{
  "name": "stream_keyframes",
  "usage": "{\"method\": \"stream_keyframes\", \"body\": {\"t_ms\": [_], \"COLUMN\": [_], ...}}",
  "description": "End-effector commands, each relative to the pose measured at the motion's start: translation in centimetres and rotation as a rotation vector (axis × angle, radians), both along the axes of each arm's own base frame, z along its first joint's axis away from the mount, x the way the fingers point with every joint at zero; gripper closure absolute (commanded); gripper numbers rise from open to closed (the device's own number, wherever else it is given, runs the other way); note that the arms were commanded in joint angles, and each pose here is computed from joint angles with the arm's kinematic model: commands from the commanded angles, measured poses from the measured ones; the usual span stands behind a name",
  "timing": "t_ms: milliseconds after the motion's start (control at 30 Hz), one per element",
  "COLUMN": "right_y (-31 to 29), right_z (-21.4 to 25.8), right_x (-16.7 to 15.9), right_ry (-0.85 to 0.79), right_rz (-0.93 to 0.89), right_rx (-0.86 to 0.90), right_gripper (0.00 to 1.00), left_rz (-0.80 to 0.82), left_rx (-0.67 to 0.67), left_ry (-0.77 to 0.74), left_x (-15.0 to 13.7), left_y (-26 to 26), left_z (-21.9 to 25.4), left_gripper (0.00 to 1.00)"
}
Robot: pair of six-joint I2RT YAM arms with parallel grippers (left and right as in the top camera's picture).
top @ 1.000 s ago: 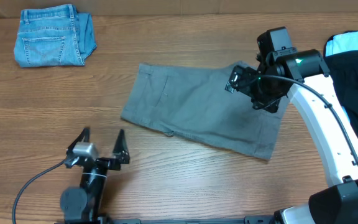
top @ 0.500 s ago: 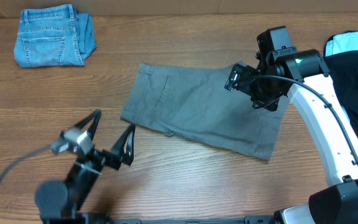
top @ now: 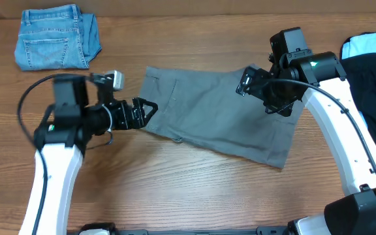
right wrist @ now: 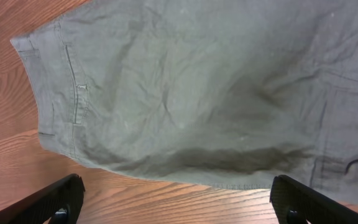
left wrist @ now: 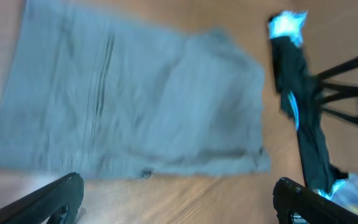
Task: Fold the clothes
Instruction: 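Reach the left gripper to the trousers' left edge and grasp it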
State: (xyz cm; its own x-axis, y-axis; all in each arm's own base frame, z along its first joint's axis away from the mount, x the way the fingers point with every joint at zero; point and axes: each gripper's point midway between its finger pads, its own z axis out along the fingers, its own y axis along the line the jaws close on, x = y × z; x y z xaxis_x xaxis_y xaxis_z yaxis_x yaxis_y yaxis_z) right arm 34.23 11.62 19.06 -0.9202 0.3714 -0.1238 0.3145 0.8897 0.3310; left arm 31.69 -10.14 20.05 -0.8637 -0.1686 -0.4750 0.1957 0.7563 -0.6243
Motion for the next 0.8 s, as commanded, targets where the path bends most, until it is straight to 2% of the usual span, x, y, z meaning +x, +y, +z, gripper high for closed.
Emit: {"method": "stream_keyframes", "body": {"t_ms": [0,233,267,300,367,400,467,533,767], "right_y": [0.1,0.1,0.1,0.1,0.1,0.1,0.1,0.1,0.1], "right_z": [0.7,0.7,0.7,0.7,0.8,0.8,0.7,0.7,0.7], "right_x": [0.2,0.2,0.2,0.2,0.2,0.2,0.2,0.2,0.2], "right_ry": [-0.024,-0.024,-0.024,-0.024,-0.025,-0.025,-0.024,-0.024,-0.024], "right_rz": [0.005,0.005,0.005,0.005,0.005,0.005,0.005,0.005,0.005], "right_rx": [0.010,0.010,0.010,0.010,0.010,0.010,0.010,0.010,0.010], "right_gripper": [0.00,0.00,0.00,0.00,0.00,0.00,0.00,0.00,0.00], "left_rz": [-0.029,-0.074,-0.072,-0.072,-0.080,-0.080,-0.072,-0.076,-0.082], "left_rx": [0.077,0.462,0.502,0.531,0.553,0.557,0.564,0.572,0.595], "left_ry": [0.053,0.000,-0.001,0.004,0.034,0.057,0.106,0.146,0.221], "left_x": [1.3,4.0,4.3,4.6,5.0,5.2,5.6,5.9,6.8], "left_y": [-1.2,-3.9,-4.1,-4.2,-4.4,-4.5,-4.3,-4.1,-3.5], "left_z": [-0.6,-1.5,-2.0,-2.6,-4.2,-5.1,-6.9,-8.7,-12.8], "left_gripper": [0.00,0.00,0.05,0.30,0.69,0.80,0.91,0.96,0.96]}}
